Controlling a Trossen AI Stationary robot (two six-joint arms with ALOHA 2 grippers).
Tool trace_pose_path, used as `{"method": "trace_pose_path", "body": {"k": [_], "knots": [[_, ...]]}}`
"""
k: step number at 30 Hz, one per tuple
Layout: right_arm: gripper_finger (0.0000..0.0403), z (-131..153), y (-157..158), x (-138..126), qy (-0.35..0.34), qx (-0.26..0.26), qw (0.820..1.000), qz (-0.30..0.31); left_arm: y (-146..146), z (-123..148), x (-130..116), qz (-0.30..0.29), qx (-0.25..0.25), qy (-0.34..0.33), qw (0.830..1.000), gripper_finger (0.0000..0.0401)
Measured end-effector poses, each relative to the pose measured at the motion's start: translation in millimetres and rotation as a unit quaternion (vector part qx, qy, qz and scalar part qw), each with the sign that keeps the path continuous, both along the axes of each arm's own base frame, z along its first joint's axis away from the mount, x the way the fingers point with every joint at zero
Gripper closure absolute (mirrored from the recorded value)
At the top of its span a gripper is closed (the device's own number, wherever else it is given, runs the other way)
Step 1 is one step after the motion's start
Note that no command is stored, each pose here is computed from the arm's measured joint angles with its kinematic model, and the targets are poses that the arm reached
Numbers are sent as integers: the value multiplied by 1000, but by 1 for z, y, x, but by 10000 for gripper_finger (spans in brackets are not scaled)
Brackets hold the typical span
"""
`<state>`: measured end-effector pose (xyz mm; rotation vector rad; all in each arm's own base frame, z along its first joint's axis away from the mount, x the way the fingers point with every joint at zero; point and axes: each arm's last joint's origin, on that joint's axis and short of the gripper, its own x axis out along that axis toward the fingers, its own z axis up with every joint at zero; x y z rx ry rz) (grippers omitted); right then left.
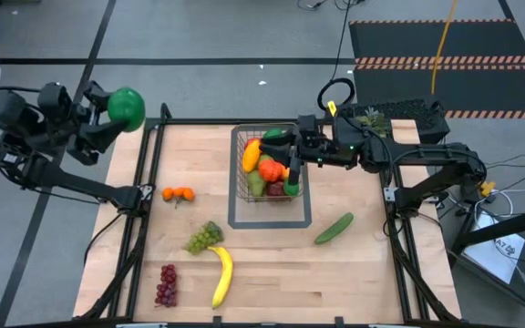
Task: Build produce basket
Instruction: Put the green lime into the gold wire basket
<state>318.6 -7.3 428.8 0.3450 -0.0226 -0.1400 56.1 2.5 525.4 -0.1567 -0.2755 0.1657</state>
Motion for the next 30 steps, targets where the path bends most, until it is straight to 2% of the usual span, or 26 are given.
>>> {"method": "trace_pose_path", "body": {"k": [9,20,30], "knots": [[318,9,0,-10,-9,-43,999,-1,1,3,3,21,-10,-13,1000,68],[328,28,0,-36,-28,-106,994,-4,-1,6,26,20,-12,-16,1000,68],[328,40,1,-64,-23,-114,993,-4,-3,6,45,13,-34,-19,999,68]]}}
